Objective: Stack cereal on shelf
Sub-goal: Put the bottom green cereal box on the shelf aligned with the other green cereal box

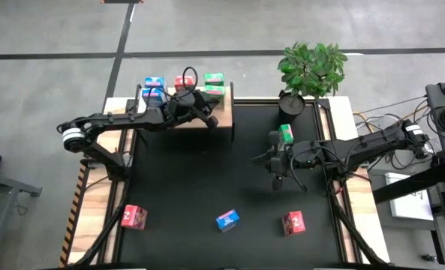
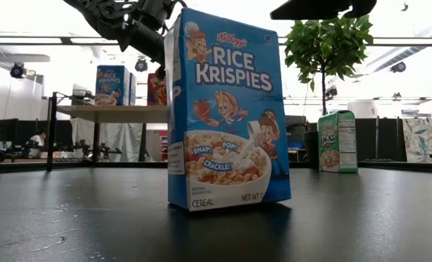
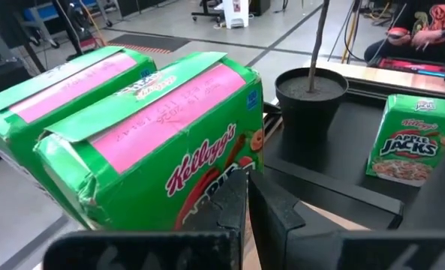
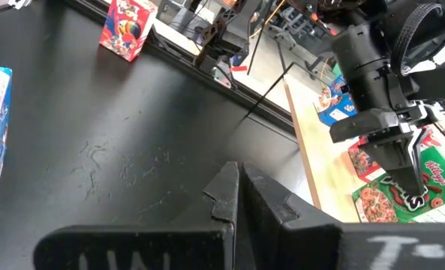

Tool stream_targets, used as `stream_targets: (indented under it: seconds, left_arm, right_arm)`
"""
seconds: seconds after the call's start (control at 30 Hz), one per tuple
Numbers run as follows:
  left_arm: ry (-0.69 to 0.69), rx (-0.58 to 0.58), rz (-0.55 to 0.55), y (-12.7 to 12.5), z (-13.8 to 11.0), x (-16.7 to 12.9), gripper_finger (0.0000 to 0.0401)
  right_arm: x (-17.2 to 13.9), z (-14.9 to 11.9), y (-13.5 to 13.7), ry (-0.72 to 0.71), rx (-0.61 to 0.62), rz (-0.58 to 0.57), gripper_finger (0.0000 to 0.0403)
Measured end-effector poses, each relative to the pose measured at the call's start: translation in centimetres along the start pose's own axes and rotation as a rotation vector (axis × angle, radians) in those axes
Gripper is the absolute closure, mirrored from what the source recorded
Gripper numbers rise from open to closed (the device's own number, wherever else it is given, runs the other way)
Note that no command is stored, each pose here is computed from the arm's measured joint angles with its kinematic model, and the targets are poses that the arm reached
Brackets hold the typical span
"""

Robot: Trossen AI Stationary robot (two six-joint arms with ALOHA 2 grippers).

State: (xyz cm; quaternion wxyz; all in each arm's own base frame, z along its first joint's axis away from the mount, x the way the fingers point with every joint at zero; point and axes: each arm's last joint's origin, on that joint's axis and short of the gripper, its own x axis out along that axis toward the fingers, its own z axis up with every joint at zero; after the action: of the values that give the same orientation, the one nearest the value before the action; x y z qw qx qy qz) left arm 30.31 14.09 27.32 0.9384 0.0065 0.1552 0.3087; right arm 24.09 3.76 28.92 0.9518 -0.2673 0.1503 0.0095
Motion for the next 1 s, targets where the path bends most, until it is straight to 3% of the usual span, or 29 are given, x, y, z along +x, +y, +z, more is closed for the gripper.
stream_targets:
  seconds: [1.0]
  left_arm:
    - [-0.05,-0.053,-0.004,-0.13,0.59,-0.16,0.0401]
  right_arm:
    - [0.0,0.0,-0.01,0.0,0.001,0.0,0.0394]
